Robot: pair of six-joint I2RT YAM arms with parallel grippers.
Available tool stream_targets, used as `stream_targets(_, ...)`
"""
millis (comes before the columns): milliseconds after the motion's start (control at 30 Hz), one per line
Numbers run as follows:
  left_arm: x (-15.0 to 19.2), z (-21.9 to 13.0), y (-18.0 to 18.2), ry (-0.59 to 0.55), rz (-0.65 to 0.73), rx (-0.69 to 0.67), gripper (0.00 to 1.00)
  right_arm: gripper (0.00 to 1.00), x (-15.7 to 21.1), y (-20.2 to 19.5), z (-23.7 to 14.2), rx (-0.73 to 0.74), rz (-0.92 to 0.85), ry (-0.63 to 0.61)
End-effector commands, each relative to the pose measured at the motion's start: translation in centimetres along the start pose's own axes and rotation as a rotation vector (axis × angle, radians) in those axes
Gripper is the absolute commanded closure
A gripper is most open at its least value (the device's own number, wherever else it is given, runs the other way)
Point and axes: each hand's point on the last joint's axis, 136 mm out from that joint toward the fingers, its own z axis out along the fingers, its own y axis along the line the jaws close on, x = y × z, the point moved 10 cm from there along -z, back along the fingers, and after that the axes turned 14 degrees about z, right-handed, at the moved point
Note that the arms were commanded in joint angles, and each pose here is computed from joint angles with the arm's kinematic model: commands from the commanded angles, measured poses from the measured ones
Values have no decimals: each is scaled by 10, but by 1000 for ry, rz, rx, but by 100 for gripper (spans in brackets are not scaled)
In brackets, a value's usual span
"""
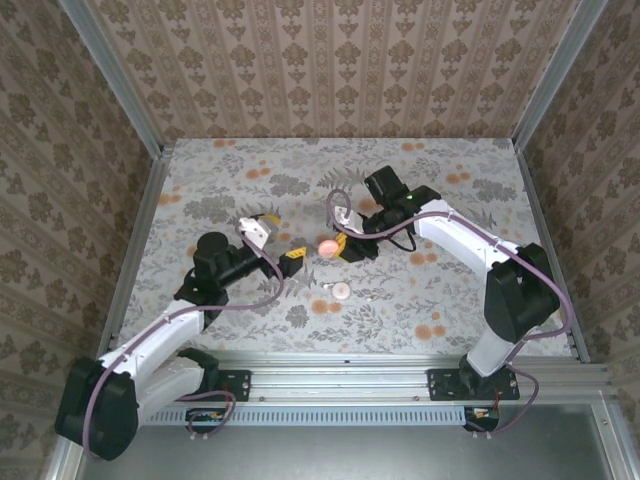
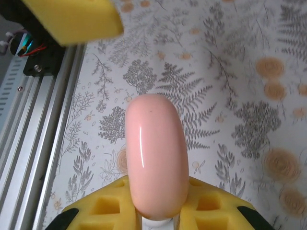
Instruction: Insert the wireless bluetooth earbuds into the charging case
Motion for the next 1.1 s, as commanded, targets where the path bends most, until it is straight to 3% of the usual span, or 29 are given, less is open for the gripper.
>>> stream_targets(0, 1, -11, 16, 31, -85, -141, 0, 96, 21, -12, 13, 31, 274, 97)
stream_targets(200, 8, -18, 33, 82, -120, -264, 0, 97, 29, -36, 33, 75, 508, 174)
stream_targets(433, 12, -19, 40, 117, -228, -313, 0, 97, 25, -58, 50, 73, 716, 247)
stream_targets(633, 15, -29, 50, 233, -319, -420, 0, 97, 17, -70, 55, 97, 813, 279)
stream_targets(1067, 24, -42, 53, 247, -441, -423, 0, 97, 3, -88, 64, 123, 893, 338)
